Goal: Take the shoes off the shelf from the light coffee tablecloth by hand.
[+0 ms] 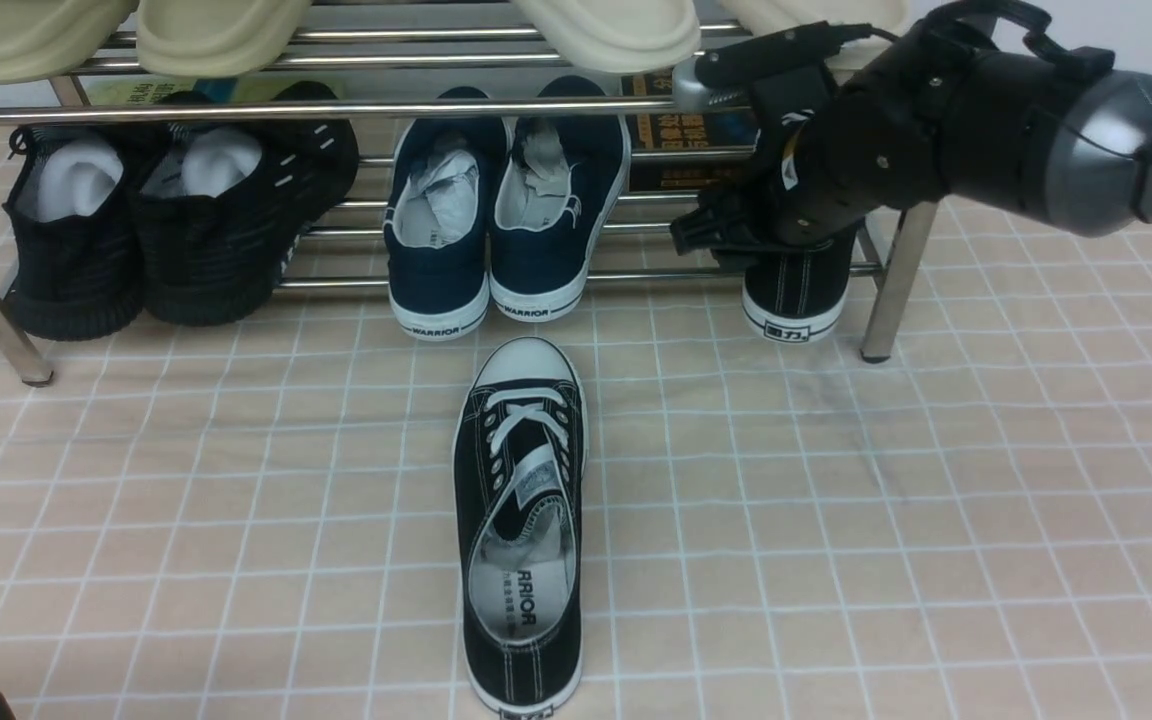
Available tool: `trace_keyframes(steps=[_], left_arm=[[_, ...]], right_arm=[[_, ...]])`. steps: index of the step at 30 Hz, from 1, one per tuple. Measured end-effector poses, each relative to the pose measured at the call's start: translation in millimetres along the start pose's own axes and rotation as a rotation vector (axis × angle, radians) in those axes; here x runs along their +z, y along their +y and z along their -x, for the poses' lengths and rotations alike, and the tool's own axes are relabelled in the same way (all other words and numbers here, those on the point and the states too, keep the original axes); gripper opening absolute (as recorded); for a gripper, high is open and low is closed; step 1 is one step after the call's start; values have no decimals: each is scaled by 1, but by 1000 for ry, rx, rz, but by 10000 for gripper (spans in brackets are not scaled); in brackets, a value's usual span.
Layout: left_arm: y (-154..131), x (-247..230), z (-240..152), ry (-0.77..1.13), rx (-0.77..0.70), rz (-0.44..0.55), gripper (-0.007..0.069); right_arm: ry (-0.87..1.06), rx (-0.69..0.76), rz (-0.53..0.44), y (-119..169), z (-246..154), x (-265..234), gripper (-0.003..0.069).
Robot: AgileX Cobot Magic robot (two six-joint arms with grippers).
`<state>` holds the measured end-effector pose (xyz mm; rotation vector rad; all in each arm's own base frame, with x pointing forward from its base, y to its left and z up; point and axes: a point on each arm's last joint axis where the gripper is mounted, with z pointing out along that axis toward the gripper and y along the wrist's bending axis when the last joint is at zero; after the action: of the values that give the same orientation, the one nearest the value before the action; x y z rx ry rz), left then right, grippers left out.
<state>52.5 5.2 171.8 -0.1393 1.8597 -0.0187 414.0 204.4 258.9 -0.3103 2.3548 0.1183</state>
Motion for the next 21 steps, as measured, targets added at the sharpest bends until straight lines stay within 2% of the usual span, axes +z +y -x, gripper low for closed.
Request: trace_keyframes(steps=[2,3,4,6,8,10,16,21], left_arm=[[0,0,0,0,0,0,240],[0,0,0,0,0,0,240],[0,0,0,0,0,0,240],[0,0,0,0,0,0,240],[0,0,0,0,0,0,240],[0,0,0,0,0,0,240],[0,0,0,0,0,0,240],[0,0,0,0,0,0,240]], right_arm=[[12,10,-7,-1,-1,0,365],[22,12,-12,-1,-2,0,304],[27,12,-14,-1,-2,0,293],[55,13,-27,-2,-5,0,128],[78,25,-31,-3,-7,-1,30],[101,33,-35,-2,-7,-6,2],[209,-28,-28,11,-10,-50,1],[346,-116,48,36,-21,-125,1]])
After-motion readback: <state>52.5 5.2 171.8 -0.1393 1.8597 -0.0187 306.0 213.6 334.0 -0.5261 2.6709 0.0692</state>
